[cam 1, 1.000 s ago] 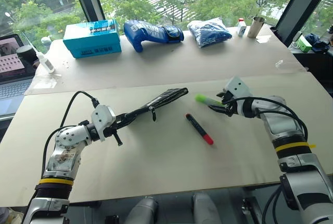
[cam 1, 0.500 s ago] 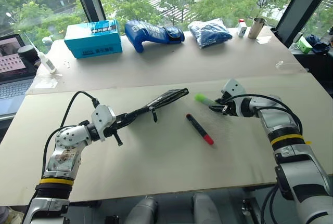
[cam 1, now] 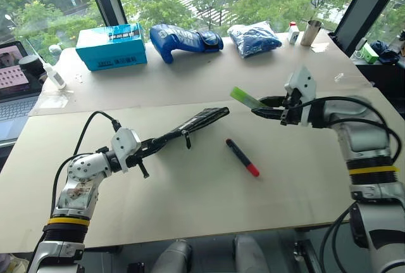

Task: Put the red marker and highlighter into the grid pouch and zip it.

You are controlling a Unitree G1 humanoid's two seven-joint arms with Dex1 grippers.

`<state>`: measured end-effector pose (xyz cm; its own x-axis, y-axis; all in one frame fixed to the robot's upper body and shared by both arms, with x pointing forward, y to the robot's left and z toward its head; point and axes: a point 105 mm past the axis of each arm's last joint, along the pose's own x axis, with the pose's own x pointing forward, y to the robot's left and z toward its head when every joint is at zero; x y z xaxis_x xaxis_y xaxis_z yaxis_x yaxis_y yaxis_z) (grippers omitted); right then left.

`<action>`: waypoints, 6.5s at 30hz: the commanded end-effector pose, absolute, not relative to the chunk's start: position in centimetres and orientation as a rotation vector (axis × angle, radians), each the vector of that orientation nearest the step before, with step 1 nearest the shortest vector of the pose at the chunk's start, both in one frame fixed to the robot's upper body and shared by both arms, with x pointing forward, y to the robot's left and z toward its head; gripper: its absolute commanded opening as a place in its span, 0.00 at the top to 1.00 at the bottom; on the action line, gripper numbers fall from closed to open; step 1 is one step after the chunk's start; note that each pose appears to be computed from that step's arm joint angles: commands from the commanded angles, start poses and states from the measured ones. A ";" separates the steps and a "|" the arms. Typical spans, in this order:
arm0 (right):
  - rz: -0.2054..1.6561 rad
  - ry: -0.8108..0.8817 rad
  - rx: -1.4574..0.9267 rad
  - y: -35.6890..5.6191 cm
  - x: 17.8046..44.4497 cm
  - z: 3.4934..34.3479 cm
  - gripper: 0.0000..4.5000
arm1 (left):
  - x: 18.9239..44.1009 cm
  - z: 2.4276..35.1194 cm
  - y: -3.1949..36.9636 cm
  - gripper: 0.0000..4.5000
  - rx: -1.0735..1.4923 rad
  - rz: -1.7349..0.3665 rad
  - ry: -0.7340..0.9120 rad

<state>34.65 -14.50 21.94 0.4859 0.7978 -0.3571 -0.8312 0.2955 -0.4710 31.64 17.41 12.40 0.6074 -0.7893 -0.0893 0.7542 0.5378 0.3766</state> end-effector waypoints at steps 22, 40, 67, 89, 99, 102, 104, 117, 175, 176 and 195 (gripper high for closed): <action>1.163 0.138 -0.825 -13.1 34.2 21.2 0.76 | 31.0 12.0 16.8 1.00 0.405 -0.914 -0.137; 1.119 0.240 -0.850 -13.0 35.3 19.0 0.76 | 31.1 12.2 16.5 1.00 0.405 -0.931 -0.141; 1.170 -0.063 -1.528 -3.2 36.1 18.8 0.76 | 30.7 11.1 15.6 1.00 0.442 -0.996 -0.116; 1.248 -0.160 -1.335 -1.1 35.2 19.4 0.17 | 30.7 11.1 15.5 1.00 0.429 -0.997 -0.122; 1.160 -0.109 -1.050 -8.6 35.9 24.6 0.17 | 31.3 12.6 16.2 1.00 0.312 -0.913 -0.157; 1.155 -0.030 -0.916 -11.3 35.2 24.4 0.17 | 31.2 12.7 16.4 1.00 0.293 -0.896 -0.160; 1.117 0.049 -0.810 -12.5 35.1 24.0 0.17 | 31.2 12.8 16.5 1.00 0.287 -0.886 -0.160; 0.926 0.435 -0.413 -10.9 32.1 16.4 0.17 | 31.2 12.6 16.9 1.00 0.288 -0.871 -0.147; 0.964 -0.123 -1.397 -9.1 33.8 22.9 0.89 | 30.8 12.3 16.0 1.00 0.245 -0.924 -0.106; 0.958 -0.133 -1.416 -8.9 34.0 22.9 0.89 | 30.8 12.3 16.0 1.00 0.246 -0.926 -0.108; 1.118 -0.352 -1.651 -2.4 33.9 20.3 0.89 | 31.1 12.5 15.6 1.00 0.255 -0.949 -0.116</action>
<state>34.66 -3.87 19.50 0.5480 0.6579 -0.5166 -0.3771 -0.3570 -0.8546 31.17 15.91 11.66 0.5925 -0.8047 -0.0374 0.7885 0.5699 0.2314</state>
